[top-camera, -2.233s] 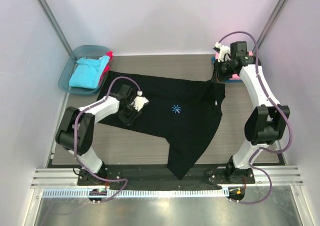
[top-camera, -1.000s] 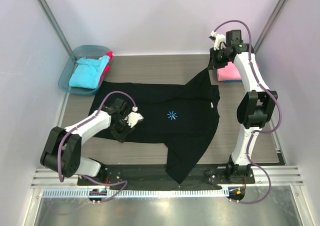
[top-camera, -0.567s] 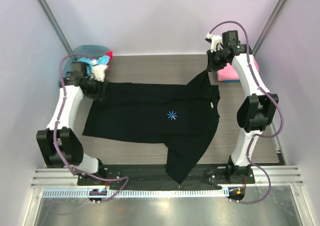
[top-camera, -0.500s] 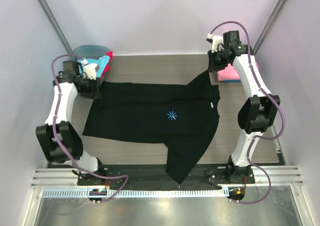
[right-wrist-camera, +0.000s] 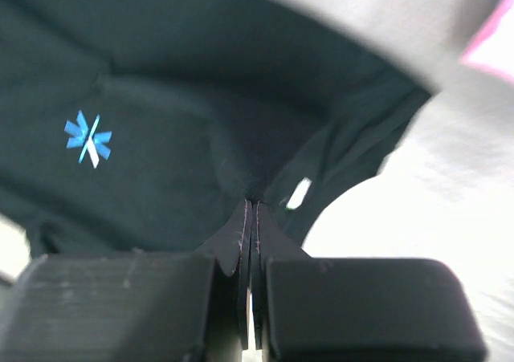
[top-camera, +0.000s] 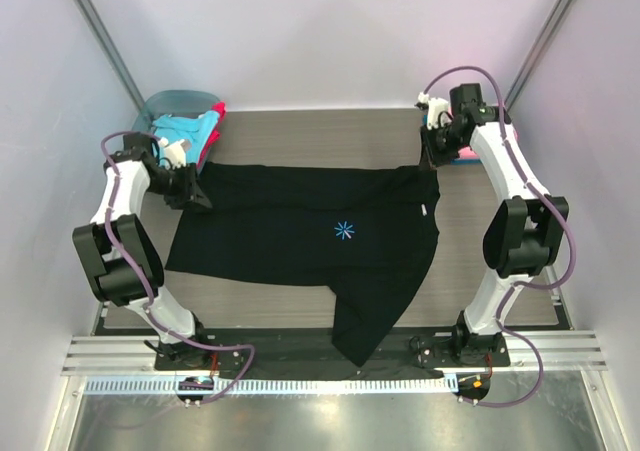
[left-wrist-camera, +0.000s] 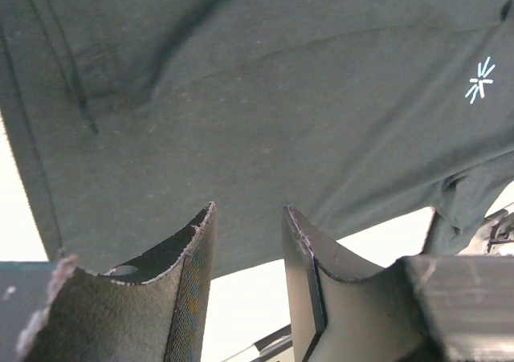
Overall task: Fold and stack the t-shirts
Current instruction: Fold the tshirt
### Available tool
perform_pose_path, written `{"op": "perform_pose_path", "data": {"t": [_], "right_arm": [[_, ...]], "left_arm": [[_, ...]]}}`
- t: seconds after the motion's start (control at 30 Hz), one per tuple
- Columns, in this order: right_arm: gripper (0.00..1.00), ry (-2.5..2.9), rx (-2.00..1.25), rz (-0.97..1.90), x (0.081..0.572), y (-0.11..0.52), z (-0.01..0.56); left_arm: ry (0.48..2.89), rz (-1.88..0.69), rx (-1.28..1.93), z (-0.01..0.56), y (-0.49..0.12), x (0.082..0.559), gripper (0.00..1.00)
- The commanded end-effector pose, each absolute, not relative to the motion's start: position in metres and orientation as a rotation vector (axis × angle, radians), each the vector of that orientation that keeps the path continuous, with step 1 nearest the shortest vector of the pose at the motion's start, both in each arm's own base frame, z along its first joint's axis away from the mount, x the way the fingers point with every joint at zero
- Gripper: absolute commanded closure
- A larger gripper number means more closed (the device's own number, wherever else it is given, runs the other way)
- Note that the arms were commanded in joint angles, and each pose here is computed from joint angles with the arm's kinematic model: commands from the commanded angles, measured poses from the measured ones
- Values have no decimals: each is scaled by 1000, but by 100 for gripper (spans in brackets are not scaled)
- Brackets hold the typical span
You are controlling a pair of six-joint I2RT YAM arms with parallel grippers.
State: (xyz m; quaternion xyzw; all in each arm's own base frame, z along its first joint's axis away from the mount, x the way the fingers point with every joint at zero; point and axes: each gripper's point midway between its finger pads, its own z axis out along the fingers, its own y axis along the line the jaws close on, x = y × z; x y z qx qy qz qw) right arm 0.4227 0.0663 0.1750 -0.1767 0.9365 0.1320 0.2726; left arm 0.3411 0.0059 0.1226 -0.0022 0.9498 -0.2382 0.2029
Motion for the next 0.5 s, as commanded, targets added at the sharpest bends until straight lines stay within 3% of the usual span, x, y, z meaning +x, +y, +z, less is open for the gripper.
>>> {"op": "perform_pose_path", "data": {"t": [0.0, 0.2, 0.4, 0.47], "right_arm": [[99, 2538, -565, 481, 386, 84, 183], [99, 2515, -783, 837, 312, 132, 209], [94, 2499, -781, 866, 297, 135, 221], [96, 2504, -794, 870, 294, 135, 221]], "left_arm": [[2619, -697, 0, 129, 0, 345, 60], [2630, -647, 59, 128, 4, 341, 61], [2660, -620, 95, 119, 8, 339, 60], [2670, -615, 110, 116, 8, 341, 60]]}}
